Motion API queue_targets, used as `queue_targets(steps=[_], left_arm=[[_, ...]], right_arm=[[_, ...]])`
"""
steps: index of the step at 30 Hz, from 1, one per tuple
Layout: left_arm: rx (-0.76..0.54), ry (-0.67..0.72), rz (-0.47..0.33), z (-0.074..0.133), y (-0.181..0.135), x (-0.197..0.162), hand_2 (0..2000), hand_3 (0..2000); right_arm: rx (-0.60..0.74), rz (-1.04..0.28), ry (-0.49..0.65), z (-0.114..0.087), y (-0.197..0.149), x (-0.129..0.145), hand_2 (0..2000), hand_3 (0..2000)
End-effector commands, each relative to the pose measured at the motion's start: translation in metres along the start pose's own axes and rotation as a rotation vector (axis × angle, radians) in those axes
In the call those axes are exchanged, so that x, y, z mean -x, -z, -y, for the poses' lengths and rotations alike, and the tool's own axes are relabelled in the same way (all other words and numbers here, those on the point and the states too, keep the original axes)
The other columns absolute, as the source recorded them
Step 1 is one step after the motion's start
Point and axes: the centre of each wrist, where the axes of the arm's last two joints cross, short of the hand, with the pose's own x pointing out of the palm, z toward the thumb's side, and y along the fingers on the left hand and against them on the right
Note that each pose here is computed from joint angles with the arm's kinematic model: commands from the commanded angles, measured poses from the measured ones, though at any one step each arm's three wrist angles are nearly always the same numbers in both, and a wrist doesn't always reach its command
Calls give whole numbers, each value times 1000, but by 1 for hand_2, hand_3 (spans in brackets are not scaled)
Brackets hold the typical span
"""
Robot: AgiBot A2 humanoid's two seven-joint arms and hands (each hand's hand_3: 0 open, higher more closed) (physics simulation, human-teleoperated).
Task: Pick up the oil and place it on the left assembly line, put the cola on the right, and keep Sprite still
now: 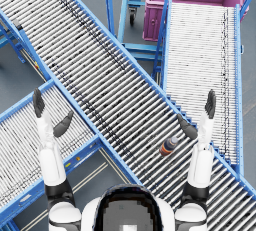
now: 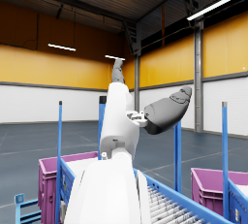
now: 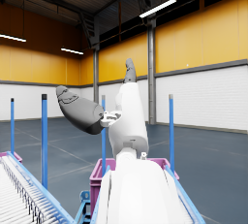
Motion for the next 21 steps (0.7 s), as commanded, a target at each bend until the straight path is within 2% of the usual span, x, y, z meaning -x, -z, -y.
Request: queue_targets(steps=[1, 13, 21], left_arm=[[1, 0, 1, 0, 0, 0, 0, 0], [2, 17, 14, 3, 0, -7, 0, 0], [25, 30, 27, 9, 5, -12, 0, 0]], right_arm=[[1, 0, 0, 1, 0, 0, 0, 0], [-11, 8, 6, 1, 4, 0, 0, 0], [-38, 24, -11, -12, 7, -8, 0, 0]])
